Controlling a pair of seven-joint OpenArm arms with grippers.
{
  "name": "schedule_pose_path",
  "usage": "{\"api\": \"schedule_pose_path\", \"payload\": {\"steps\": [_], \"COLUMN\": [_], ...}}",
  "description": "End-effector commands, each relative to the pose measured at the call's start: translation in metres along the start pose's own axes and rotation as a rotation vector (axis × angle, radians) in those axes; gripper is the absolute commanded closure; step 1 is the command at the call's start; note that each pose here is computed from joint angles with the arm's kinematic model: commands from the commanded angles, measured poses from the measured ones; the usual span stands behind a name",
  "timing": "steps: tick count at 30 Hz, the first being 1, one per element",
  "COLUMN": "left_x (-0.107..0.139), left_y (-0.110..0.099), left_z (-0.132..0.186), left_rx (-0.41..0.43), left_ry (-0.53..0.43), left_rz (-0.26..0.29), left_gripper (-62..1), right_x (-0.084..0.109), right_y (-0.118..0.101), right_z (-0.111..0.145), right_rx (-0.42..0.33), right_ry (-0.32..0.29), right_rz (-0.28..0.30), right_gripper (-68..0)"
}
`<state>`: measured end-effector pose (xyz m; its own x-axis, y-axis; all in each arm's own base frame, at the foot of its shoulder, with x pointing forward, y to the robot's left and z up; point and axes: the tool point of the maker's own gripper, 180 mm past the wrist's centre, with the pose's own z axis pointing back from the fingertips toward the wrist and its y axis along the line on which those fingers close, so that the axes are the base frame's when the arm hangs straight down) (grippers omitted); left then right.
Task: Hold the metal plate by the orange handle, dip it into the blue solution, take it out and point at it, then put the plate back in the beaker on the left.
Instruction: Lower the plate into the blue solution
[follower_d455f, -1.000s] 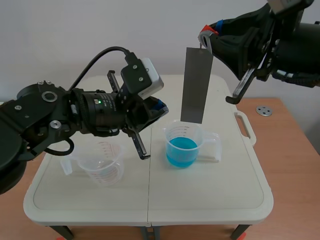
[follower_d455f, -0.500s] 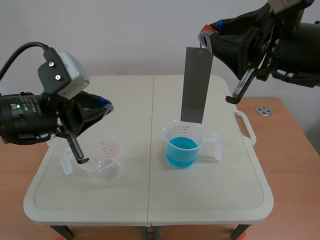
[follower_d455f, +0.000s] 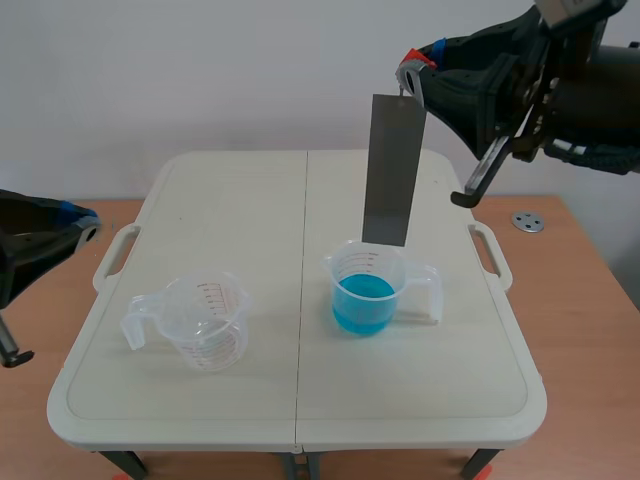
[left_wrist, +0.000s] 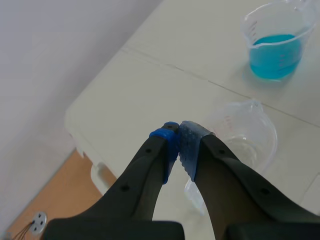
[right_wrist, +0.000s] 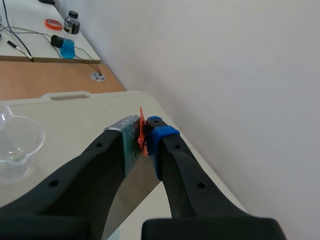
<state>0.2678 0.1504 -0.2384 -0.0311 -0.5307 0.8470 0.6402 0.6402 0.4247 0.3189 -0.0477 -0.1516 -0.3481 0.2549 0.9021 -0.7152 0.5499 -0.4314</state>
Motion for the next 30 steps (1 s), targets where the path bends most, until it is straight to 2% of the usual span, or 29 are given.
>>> {"api": "schedule_pose_path", "payload": {"steps": [1,6,10,15,23,30], "left_x": [0.007,-0.001,-0.007,-0.015,-0.026,-0.035], "left_y": [0.003,0.017,0.027,0.037,0.036,0.028], "left_z": [0.007,0.037,0.062,0.095,0.134,0.142], "left_rx": [0.028,0.114,0.172,0.261,0.35,0.369], "left_ry": [-0.028,-0.005,0.005,0.026,0.069,0.109], "left_rz": [0.002,-0.01,0.03,0.044,0.075,0.099], "left_gripper": [-2.3,-2.3,-2.3,-2.3,-2.3,-2.3], "right_x": [0.019,0.019,0.017,0.014,0.003,-0.011], "right_y": [-0.005,-0.005,-0.004,-0.001,0.005,0.008], "right_z": [-0.002,-0.002,-0.005,-0.009,-0.014,-0.017], "right_rx": [-0.005,-0.004,-0.007,-0.013,-0.01,-0.017], "right_ry": [-0.059,-0.06,-0.049,-0.037,-0.021,0.003], "right_rz": [0.028,0.028,0.037,0.05,0.019,-0.002], "right_gripper": [-1.3,-1.3,-1.3,-1.3,-1.3,-1.3]}}
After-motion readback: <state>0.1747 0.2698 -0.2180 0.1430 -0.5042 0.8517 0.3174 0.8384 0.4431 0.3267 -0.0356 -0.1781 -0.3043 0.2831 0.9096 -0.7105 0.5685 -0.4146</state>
